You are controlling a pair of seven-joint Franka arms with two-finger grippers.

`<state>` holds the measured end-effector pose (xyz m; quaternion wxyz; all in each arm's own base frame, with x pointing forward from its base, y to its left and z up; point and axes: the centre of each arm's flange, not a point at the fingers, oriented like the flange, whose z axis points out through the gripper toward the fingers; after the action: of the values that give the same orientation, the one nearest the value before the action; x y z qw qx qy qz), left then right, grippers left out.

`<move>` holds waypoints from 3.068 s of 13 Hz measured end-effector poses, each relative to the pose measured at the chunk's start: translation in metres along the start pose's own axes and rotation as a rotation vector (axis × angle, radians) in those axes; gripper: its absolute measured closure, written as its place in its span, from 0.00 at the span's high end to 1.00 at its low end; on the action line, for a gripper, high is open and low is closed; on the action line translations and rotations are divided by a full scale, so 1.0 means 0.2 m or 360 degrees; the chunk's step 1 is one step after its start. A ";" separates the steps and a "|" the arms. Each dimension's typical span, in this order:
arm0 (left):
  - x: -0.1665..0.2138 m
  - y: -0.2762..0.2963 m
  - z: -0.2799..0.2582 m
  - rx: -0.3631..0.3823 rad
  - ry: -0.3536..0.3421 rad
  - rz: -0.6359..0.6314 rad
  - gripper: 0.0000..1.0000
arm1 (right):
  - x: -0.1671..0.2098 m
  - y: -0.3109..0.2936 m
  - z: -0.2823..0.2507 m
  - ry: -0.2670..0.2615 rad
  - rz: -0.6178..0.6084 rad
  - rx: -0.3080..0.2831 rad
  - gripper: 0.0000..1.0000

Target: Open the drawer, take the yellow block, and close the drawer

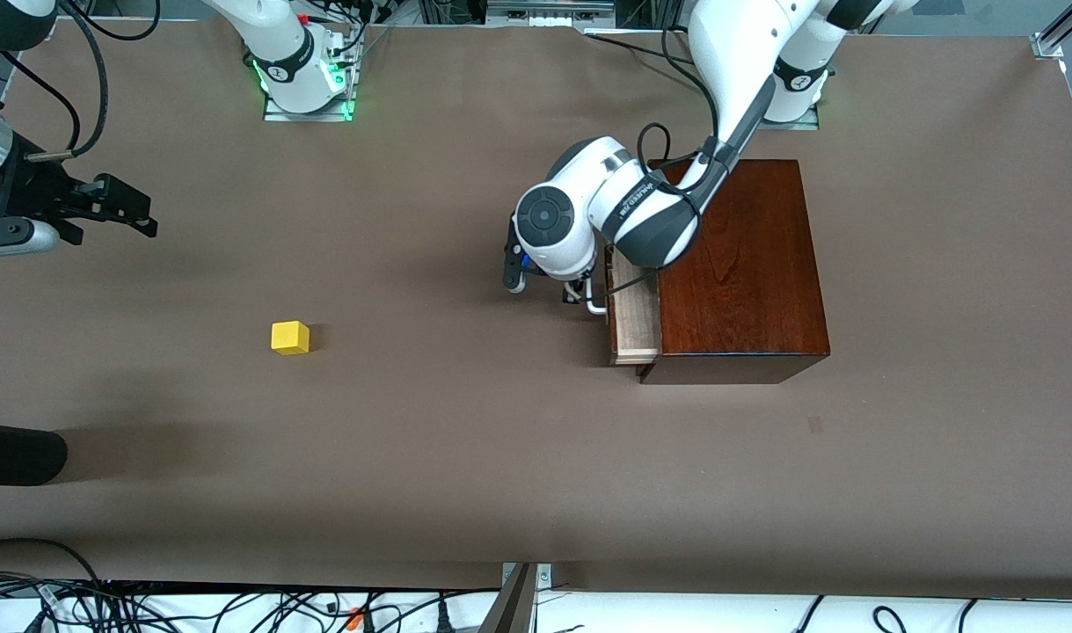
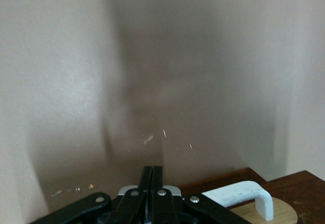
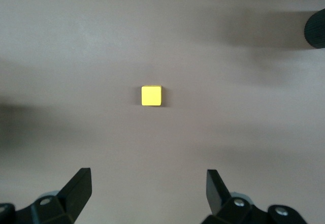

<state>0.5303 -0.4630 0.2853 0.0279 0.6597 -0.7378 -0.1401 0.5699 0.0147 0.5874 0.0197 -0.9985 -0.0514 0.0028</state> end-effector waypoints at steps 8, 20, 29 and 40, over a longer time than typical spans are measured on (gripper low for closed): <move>-0.31 -0.17 0.02 -0.0069 -0.0006 0.0012 0.04 | 0.00 0.00 0.00 0.0000 0.0000 0.0000 1.00; -0.84 0.03 -0.96 0.0245 0.0155 -0.0677 0.86 | 0.00 0.00 0.00 -0.0001 0.0000 0.0000 1.00; -2.12 0.11 -1.15 0.0058 0.0446 -0.2367 1.00 | 0.00 0.00 0.00 -0.0002 0.0001 0.0000 1.00; -2.25 0.38 -1.18 0.0053 0.0501 -0.2624 1.00 | 0.00 0.00 0.00 -0.0002 0.0001 0.0000 1.00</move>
<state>0.5684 -0.0554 0.5956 0.0094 0.9999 -0.0089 -0.0109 0.5701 0.0144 0.5871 0.0196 -0.9985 -0.0511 0.0033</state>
